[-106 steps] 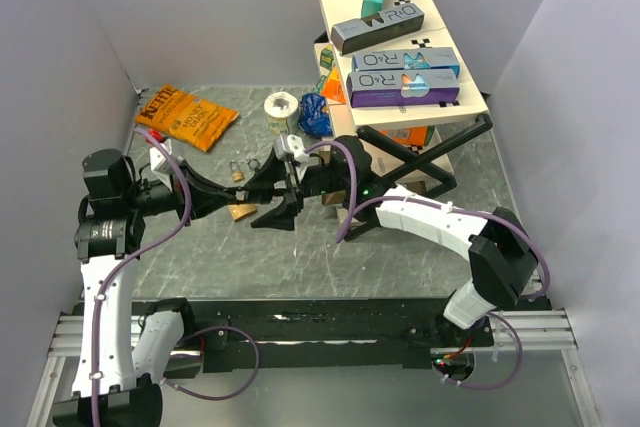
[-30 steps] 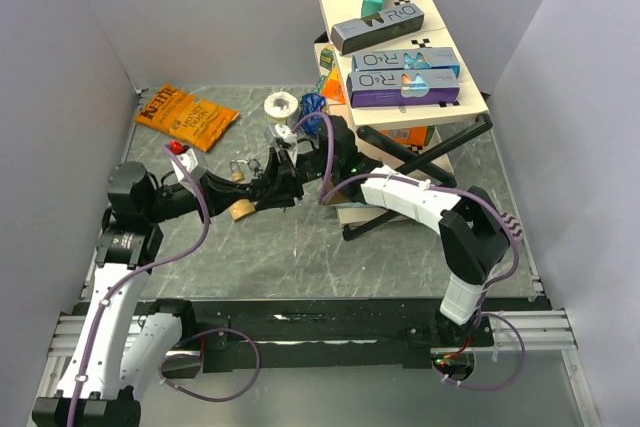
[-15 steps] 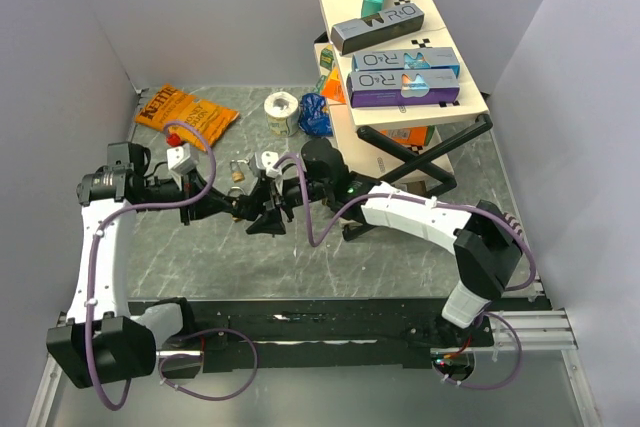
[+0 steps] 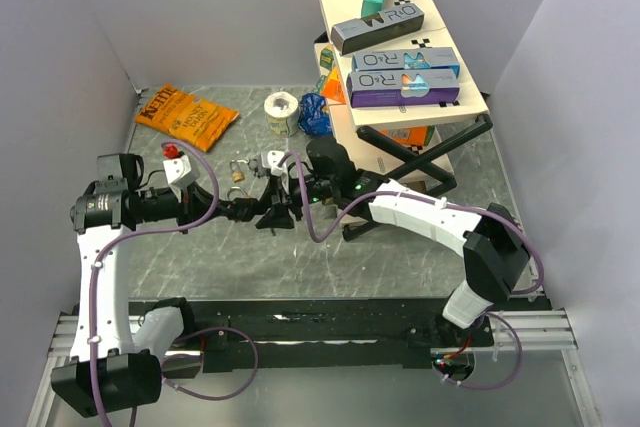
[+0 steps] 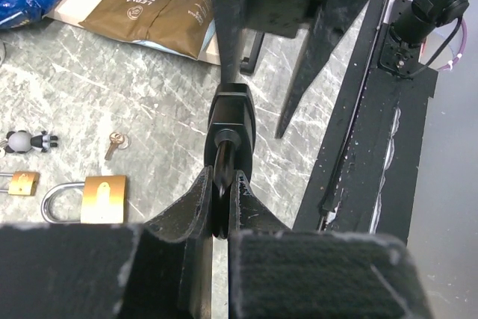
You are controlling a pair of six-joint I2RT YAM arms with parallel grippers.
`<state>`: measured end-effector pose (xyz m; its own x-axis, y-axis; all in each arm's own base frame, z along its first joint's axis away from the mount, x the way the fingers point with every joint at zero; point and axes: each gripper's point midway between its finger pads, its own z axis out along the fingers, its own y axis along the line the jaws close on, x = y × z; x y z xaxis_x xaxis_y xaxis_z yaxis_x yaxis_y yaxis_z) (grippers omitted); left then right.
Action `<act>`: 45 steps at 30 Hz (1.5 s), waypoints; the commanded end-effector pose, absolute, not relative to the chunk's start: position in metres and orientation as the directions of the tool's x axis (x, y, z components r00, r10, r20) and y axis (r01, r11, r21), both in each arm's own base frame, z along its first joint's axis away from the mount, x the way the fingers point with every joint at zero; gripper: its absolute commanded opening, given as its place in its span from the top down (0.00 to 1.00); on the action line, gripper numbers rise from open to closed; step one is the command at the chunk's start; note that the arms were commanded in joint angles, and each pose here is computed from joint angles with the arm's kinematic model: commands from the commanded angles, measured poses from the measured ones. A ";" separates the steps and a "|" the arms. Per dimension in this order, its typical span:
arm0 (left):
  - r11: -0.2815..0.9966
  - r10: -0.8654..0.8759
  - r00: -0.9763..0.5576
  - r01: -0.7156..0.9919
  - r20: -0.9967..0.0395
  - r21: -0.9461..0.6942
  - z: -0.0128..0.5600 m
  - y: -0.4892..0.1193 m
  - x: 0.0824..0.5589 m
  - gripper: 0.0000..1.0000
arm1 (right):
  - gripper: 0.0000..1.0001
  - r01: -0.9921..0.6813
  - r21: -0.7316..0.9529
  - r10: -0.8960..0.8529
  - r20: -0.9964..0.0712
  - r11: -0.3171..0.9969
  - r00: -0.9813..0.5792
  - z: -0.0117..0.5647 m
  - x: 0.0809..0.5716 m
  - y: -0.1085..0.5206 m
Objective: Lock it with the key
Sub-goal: Lock the lock.
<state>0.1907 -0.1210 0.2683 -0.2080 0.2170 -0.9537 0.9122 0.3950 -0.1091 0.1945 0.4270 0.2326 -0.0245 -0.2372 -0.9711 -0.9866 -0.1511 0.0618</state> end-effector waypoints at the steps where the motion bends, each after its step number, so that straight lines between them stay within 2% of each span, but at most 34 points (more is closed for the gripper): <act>1: 0.348 0.178 -0.130 0.936 -0.975 -0.061 0.284 -0.126 0.192 0.99 | 0.57 -0.988 0.003 -0.194 -0.981 -0.152 0.027 0.259 0.193 0.416; 5: 0.339 0.184 -0.131 0.939 -0.974 -0.062 0.283 -0.126 0.192 0.99 | 0.71 -0.989 -0.004 -0.195 -0.980 -0.150 0.034 0.258 0.194 0.416; 10: 0.344 0.189 -0.127 0.937 -0.974 -0.055 0.281 -0.125 0.193 0.99 | 1.00 -0.987 0.000 -0.204 -0.978 -0.158 0.033 0.253 0.192 0.415; 25: 0.363 0.177 -0.125 0.930 -0.976 -0.053 0.284 -0.122 0.206 0.99 | 1.00 -0.986 -0.014 -0.312 -0.948 -0.166 0.066 0.191 0.183 0.390; 37: 0.335 0.152 -0.104 0.941 -0.983 -0.048 0.296 -0.121 0.203 0.99 | 1.00 -0.991 0.047 -0.359 -0.933 -0.122 0.000 0.162 0.199 0.375; 45: 0.367 0.182 -0.058 0.930 -0.982 0.013 0.295 -0.113 0.210 0.99 | 1.00 -0.972 0.162 -0.395 -0.915 -0.170 -0.084 0.158 0.189 0.371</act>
<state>0.1901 -0.1273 0.2597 -0.2265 0.1899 -0.9553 0.9362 0.3132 -0.1597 0.2015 0.4081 0.2205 0.1008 -0.1947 -0.9757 -0.9858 -0.1517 -0.0716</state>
